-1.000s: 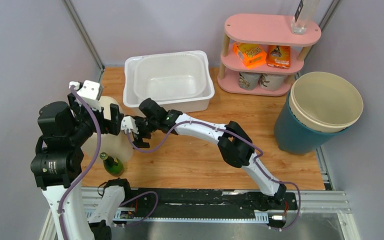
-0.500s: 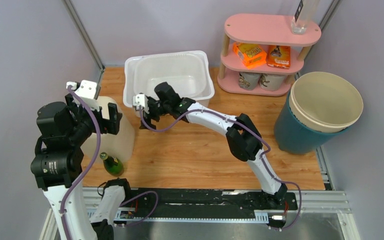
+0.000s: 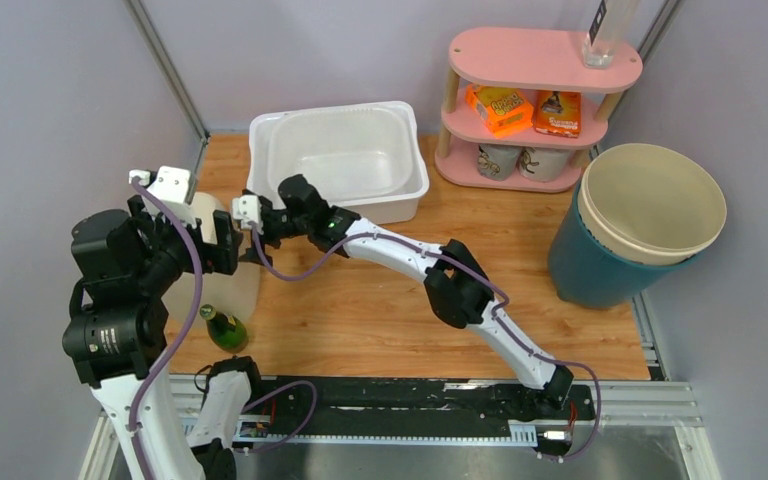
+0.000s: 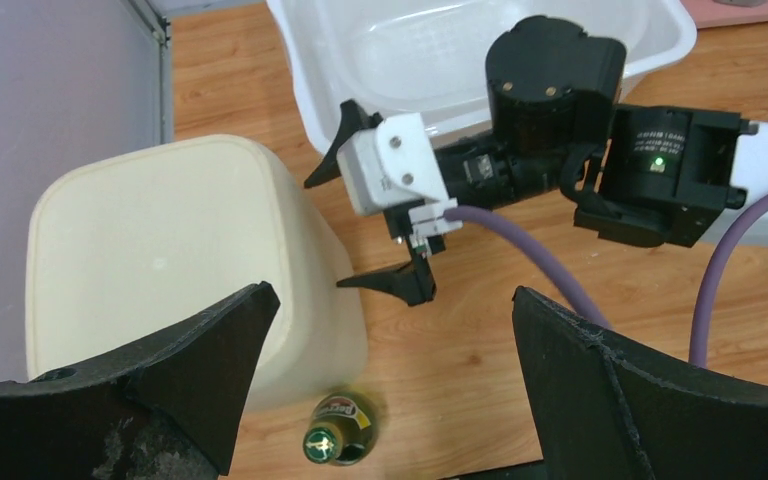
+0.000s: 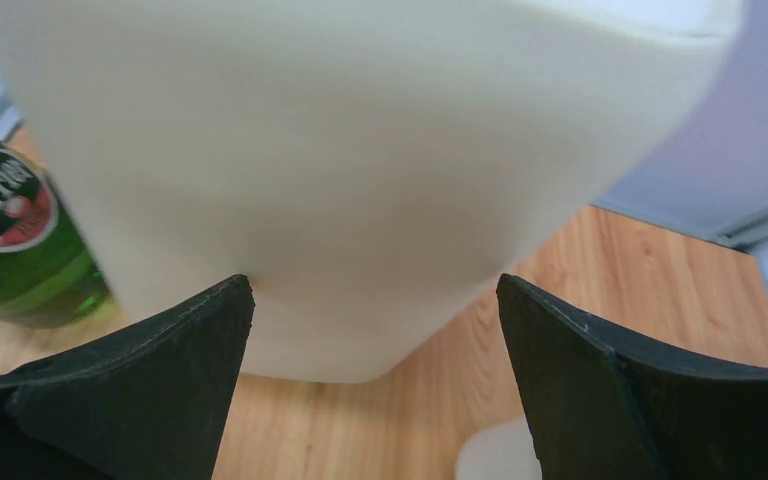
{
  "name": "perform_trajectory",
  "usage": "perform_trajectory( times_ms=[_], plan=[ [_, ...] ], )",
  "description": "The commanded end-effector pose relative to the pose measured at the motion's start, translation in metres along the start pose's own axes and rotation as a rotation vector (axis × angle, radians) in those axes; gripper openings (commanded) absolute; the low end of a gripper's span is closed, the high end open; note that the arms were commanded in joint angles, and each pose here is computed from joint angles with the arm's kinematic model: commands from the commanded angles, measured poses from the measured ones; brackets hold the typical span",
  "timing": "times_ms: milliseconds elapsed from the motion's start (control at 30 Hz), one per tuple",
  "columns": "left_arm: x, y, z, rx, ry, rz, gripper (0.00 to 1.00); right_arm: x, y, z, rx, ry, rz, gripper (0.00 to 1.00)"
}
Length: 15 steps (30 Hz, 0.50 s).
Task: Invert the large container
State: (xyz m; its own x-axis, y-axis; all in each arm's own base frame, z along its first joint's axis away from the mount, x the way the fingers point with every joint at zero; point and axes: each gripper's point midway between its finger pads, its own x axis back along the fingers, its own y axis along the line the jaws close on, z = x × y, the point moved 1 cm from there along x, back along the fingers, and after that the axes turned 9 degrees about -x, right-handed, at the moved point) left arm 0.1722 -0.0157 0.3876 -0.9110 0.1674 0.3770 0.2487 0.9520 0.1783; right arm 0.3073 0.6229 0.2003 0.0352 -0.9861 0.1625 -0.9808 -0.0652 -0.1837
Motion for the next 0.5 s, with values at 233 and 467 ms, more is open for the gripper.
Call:
perform_trajectory(
  times_ms=[233, 467],
  plan=[
    [0.021, -0.007, -0.010, -0.001, -0.085, -0.020, 1.00, -0.033, 0.072, -0.058, 0.117, -0.147, -0.166, 0.98],
    [0.024, -0.015, -0.014, 0.018, -0.107, 0.013, 1.00, -0.046, 0.079, -0.067, 0.130, -0.178, -0.135, 1.00]
  ],
)
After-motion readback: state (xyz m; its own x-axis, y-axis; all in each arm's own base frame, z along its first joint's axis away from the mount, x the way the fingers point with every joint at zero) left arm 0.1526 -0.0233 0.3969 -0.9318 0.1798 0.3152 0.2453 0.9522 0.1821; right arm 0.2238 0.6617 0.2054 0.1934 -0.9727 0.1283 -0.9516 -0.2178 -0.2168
